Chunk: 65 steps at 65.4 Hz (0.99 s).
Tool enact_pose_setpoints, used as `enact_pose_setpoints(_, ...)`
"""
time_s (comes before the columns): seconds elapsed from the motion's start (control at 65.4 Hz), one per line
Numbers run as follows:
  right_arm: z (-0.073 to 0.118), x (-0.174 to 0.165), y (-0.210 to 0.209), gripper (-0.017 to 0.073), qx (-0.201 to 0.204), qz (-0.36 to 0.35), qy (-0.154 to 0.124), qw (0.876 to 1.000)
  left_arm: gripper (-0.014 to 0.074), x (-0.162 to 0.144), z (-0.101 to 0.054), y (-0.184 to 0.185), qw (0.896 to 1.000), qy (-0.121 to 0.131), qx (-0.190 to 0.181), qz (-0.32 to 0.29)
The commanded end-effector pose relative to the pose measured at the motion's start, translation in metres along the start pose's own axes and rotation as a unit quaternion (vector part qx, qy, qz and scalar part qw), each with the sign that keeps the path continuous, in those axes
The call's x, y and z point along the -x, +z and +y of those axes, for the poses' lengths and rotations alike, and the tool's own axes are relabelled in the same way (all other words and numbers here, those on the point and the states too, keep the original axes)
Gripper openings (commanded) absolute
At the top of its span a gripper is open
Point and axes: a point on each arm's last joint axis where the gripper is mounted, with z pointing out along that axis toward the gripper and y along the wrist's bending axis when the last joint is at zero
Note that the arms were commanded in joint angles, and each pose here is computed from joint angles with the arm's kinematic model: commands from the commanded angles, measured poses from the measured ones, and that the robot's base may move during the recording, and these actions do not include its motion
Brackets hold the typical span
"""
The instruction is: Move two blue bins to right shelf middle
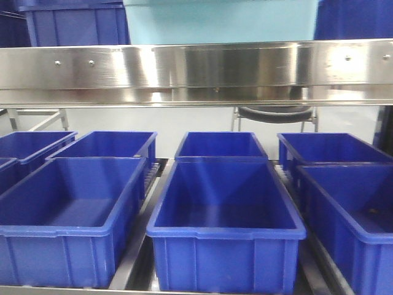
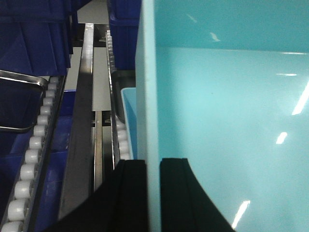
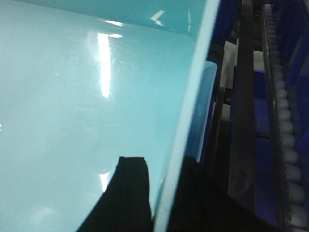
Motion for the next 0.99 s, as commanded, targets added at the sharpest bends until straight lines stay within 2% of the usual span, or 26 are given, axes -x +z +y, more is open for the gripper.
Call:
enact_pose_setpoints(0.0,0.0078,0.007,-0.0104,-0.0152,0.026,-0.027,0.0,0.999,-0.0111,0.0111,-0.0056,-0.0049,0.998,-0.013,-0.026,-0.047)
enact_pose_setpoints(0.978,0.0078,0.007,-0.0104,-0.0152,0.026,-0.027,0.0,0.999,-0.0111,0.0111,-0.0056,-0.0049,0.998,-0.013,-0.026,-0.047)
